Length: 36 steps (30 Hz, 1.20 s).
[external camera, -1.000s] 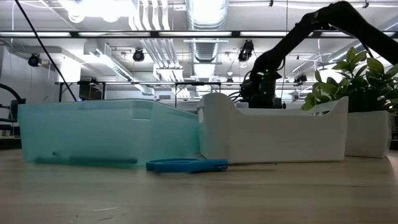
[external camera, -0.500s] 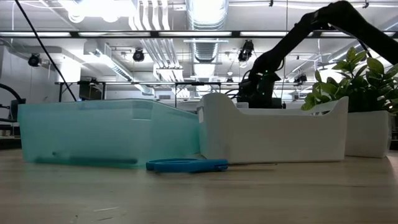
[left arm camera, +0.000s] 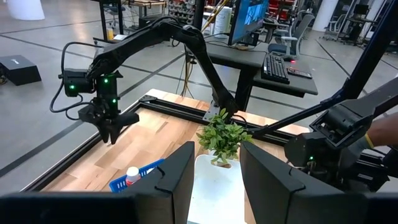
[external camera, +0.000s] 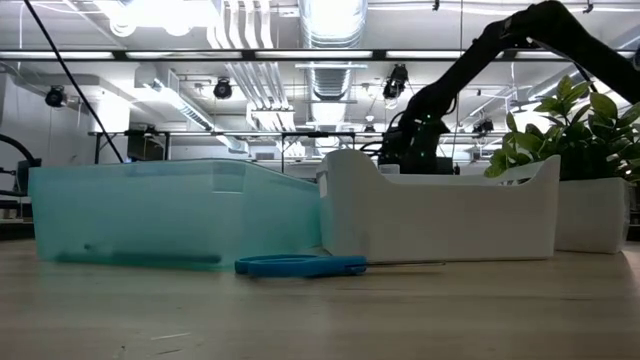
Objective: Pick & Place Paint Supplies
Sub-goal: Put the white eyeshadow brush into the green bin
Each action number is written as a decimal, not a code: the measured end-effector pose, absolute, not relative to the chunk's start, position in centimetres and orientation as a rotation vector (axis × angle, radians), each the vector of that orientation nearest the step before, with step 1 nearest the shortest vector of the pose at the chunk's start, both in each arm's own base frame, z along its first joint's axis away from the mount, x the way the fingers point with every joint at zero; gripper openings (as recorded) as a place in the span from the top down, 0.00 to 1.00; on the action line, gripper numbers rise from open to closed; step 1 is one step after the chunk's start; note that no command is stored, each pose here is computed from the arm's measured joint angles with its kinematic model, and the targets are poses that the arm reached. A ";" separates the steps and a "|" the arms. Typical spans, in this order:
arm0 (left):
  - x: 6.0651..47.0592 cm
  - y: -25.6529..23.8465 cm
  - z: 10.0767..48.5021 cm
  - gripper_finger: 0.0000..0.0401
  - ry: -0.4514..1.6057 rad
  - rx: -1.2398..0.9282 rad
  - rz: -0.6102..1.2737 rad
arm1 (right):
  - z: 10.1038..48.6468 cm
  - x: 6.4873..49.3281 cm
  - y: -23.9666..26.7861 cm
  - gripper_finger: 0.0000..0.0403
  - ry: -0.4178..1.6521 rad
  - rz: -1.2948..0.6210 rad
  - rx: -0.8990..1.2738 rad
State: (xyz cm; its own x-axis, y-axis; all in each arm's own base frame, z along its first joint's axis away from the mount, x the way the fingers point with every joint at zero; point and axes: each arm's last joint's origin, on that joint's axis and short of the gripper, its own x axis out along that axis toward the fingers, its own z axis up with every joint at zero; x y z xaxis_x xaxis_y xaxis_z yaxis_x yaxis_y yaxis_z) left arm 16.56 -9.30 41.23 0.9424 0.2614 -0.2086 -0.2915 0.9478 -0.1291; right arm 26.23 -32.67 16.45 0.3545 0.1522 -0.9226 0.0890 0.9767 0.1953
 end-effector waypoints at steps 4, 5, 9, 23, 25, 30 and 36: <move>16.6 -9.3 41.2 0.66 0.191 -0.160 0.283 | 15.8 26.0 -32.6 0.66 1.245 0.035 0.183; 16.6 -9.3 41.2 0.66 0.191 -0.160 0.283 | 15.6 26.0 -32.7 0.66 1.260 0.020 0.167; 16.6 -9.3 41.2 0.66 0.191 -0.160 0.283 | 15.3 25.9 -32.9 0.66 1.265 -0.004 0.133; 16.6 -9.3 41.2 0.66 0.190 -0.163 0.283 | 14.2 25.9 -32.9 0.66 1.267 -0.016 0.081; 16.6 -9.3 41.2 0.66 0.190 -0.163 0.284 | 13.9 25.7 -32.8 0.66 1.266 -0.016 0.080; 16.6 -9.3 41.2 0.66 0.190 -0.163 0.286 | 13.4 25.6 -32.7 0.66 1.268 -0.031 0.070; 16.7 -9.1 41.2 0.66 0.188 -0.164 0.298 | 13.1 25.5 -32.8 0.76 1.302 -0.083 0.063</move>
